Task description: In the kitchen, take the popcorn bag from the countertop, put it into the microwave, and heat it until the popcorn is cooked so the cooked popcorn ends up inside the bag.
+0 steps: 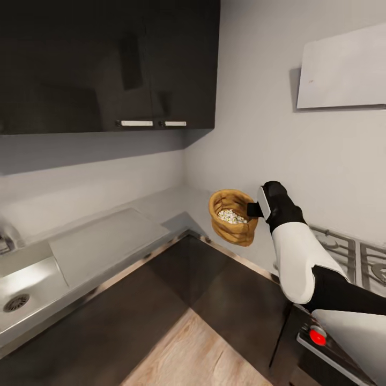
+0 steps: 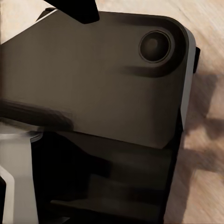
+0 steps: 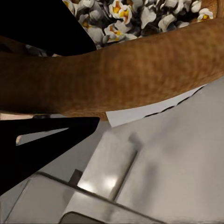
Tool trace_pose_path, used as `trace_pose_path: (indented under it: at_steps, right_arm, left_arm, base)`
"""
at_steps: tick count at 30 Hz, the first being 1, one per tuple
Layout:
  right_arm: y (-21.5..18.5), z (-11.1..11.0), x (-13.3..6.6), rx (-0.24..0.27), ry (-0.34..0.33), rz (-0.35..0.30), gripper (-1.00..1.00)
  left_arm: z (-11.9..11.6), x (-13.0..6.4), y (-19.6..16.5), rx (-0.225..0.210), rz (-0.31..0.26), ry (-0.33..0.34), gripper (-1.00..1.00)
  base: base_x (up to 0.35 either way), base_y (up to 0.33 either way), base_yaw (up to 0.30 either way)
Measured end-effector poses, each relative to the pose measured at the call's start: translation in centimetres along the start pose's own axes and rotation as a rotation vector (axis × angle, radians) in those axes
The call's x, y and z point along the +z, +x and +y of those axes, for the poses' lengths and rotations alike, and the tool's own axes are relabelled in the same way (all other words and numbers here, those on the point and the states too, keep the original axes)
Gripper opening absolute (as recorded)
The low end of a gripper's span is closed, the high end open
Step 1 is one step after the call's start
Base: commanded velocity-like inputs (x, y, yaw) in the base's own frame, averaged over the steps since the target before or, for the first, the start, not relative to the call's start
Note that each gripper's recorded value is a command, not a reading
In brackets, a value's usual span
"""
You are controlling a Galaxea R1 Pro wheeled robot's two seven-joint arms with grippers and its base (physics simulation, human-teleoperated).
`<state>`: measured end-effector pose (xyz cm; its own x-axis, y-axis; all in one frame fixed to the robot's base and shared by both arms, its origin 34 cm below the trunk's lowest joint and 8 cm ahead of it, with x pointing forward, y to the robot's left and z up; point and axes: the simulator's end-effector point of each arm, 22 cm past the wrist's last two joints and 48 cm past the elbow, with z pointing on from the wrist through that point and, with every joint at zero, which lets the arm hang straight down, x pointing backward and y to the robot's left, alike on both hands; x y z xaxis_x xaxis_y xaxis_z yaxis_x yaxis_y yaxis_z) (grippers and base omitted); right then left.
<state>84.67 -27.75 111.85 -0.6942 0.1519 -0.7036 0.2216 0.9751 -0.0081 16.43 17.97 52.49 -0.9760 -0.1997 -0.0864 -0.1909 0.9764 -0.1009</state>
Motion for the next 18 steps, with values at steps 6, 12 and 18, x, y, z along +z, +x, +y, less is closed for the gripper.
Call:
trace_pose_path:
  at_steps: [6, 12, 18]
  right_arm:
    - [0.0, -0.03, 0.0, -0.001, 0.001, 0.0, -1.0]
    - [-0.01, -0.03, 0.0, -0.001, 0.001, 0.0, -1.0]
    - [0.0, -0.03, 0.0, -0.001, 0.001, 0.0, -1.0]
  left_arm:
    - [0.0, 0.0, 0.0, 0.0, 0.0, 0.0, 1.0]
    - [0.01, 0.0, 0.05, 0.0, 0.001, 0.0, 1.0]
    - [0.01, 0.0, 0.02, -0.001, 0.0, 0.0, 1.0]
  base:
    - [-0.346, 0.0, 0.0]
    - [-0.345, 0.0, 0.0]
    - [-0.345, 0.0, 0.0]
